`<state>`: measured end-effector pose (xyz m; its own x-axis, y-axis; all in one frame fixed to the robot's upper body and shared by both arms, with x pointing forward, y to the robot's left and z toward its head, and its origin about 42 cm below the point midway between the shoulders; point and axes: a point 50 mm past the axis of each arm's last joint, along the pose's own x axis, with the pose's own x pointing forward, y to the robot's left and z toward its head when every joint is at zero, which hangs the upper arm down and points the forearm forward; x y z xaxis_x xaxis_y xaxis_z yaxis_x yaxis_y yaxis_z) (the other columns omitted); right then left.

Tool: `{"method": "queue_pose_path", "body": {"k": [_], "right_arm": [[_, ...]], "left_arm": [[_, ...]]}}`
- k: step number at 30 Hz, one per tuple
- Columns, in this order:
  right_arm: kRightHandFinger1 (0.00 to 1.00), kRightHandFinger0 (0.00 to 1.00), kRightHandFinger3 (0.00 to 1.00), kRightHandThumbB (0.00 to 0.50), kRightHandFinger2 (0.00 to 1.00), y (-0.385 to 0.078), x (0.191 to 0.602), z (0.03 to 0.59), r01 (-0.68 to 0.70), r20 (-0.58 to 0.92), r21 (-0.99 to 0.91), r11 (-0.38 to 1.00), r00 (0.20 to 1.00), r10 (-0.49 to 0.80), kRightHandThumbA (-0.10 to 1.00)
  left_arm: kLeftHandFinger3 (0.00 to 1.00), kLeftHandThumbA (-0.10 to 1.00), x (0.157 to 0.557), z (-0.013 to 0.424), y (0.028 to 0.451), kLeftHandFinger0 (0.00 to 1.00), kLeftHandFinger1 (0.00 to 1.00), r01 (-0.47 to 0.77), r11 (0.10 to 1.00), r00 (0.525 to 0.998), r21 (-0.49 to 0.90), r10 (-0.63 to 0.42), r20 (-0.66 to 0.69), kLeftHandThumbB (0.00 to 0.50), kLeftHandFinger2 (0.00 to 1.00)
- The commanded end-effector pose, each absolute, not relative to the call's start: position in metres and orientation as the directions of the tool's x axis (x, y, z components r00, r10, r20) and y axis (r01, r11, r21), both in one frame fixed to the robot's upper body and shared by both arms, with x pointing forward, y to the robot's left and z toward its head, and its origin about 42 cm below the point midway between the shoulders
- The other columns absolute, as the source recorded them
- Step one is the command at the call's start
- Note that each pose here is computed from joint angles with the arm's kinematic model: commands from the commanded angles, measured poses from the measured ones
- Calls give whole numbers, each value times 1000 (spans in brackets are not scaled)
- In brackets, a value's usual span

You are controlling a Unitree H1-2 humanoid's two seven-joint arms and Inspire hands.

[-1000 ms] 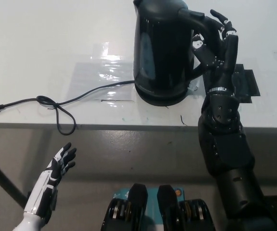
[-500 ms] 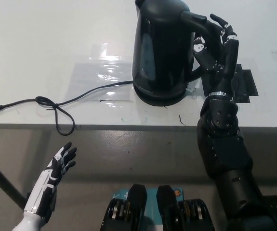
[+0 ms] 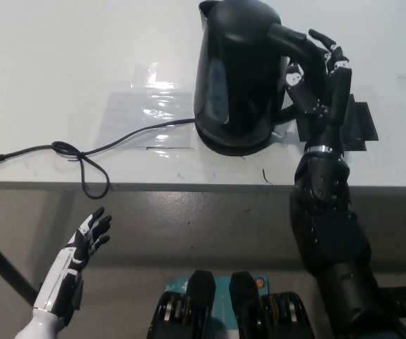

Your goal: A kettle and its base are kept separately on the desk infront of the robot and the robot uses its right hand to lift the kettle by its handle and places it on its base to align it correctly.

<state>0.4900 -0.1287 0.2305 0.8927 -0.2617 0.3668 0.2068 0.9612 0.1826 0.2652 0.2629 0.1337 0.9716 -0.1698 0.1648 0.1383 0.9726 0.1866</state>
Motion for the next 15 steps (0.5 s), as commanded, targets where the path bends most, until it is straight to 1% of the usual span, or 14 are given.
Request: {"method": "queue_pose_path", "body": {"k": [1,4,7,9,13,15], "right_arm": [[99,0,731,121,578,-117,481,251,161,457,166,973,861,-221,-100],[104,0,738,116,577,-121,478,256,152,488,163,975,846,-213,-100],[157,0,757,108,663,-123,479,260,142,511,162,976,835,-206,-100],[174,0,781,111,687,-124,481,264,137,510,162,977,836,-202,-100],[173,0,774,130,682,-125,485,268,141,502,141,980,843,-193,-100],[191,0,765,149,678,-125,486,268,137,495,129,982,849,-184,-100]], "left_arm": [[1000,1000,270,147,265,1000,1000,145,968,960,206,-188,207,131,1000],[1000,1000,269,147,265,1000,1000,143,968,961,204,-186,205,137,1000],[1000,1000,269,147,264,1000,1000,145,968,959,205,-188,211,126,1000],[1000,1000,270,147,264,1000,1000,145,968,960,203,-187,208,120,1000],[1000,1000,272,147,264,1000,1000,149,967,959,205,-192,211,117,1000],[1000,1000,271,147,264,1000,1000,152,968,959,201,-194,206,122,1000]]}}
